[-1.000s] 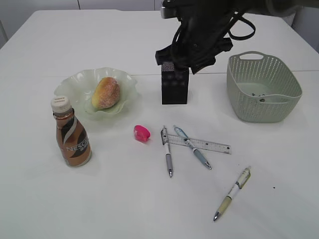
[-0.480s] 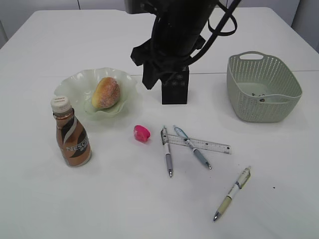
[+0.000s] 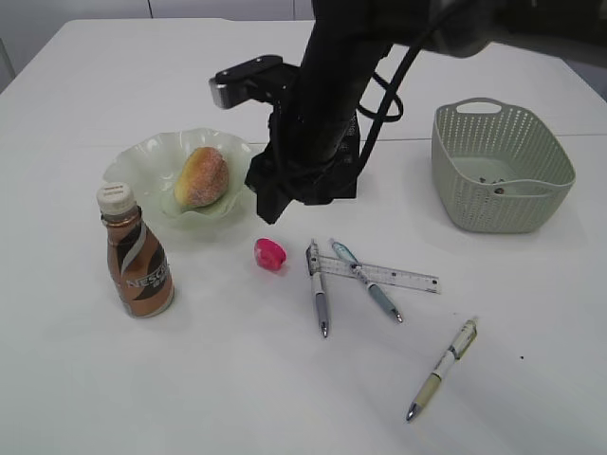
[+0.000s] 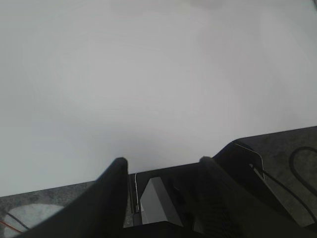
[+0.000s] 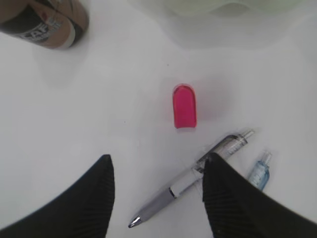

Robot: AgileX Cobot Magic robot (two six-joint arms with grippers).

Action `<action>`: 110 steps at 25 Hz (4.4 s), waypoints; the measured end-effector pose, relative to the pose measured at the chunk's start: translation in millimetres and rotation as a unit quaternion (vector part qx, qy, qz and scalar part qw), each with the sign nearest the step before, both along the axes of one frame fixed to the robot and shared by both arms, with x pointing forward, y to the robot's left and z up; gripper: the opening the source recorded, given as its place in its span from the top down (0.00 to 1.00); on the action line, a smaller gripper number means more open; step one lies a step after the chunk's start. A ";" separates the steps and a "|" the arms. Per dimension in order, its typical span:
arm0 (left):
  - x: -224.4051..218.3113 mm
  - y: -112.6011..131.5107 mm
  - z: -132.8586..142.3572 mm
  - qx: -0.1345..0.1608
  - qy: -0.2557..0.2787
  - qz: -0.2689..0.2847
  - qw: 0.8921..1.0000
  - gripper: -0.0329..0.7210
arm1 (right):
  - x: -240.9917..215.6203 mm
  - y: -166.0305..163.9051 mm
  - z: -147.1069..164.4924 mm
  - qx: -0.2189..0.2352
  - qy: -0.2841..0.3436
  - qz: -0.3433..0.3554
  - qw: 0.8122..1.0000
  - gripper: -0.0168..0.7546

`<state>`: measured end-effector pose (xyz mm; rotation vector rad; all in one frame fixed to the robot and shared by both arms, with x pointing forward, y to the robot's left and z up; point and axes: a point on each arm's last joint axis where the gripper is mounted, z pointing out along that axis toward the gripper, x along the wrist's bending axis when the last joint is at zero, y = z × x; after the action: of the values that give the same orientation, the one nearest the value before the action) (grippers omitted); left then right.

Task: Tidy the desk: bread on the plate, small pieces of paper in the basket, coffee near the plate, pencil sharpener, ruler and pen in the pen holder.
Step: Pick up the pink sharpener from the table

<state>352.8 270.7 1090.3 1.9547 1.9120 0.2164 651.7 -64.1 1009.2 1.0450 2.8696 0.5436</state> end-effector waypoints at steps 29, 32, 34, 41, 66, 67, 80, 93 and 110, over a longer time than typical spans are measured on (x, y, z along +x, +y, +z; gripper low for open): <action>0.0 0.0 0.0 0.000 0.000 0.000 1.000 0.51 | 26.1 21.4 -56.2 0.006 -0.060 0.033 0.998 0.39; 0.0 0.0 0.0 0.000 0.000 0.000 1.000 0.51 | 26.9 21.8 -65.6 0.001 -0.053 0.036 0.998 0.39; 0.0 0.0 0.0 0.000 0.000 0.000 1.000 0.51 | 27.2 21.9 -67.9 0.001 -0.051 0.035 0.998 0.39; 0.0 0.0 0.0 0.000 0.000 0.000 1.000 0.51 | 27.4 22.0 -70.1 0.000 -0.050 0.037 0.998 0.39; 0.0 0.0 0.0 0.000 0.000 0.000 1.000 0.51 | 29.0 22.7 -86.4 -0.007 -0.040 0.037 0.998 0.39; 0.0 0.0 0.0 0.000 0.000 0.000 1.000 0.51 | 29.1 22.7 -88.7 -0.008 -0.038 0.038 0.999 0.39; 0.0 0.0 0.0 0.000 0.000 0.000 1.000 0.51 | 29.7 22.2 -101.1 -0.018 -0.029 0.041 0.999 0.39; 0.0 0.1 0.0 0.001 0.000 0.000 1.000 0.51 | 31.0 20.5 -106.8 -0.032 -0.031 0.046 0.998 0.52; 0.1 0.3 0.0 0.002 0.000 0.000 1.000 0.52 | 26.0 18.5 -102.5 -0.039 0.001 0.031 0.999 0.72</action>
<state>352.9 271.1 1090.3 1.9564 1.9128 0.2207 677.7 -45.6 906.7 0.9492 2.9070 0.4299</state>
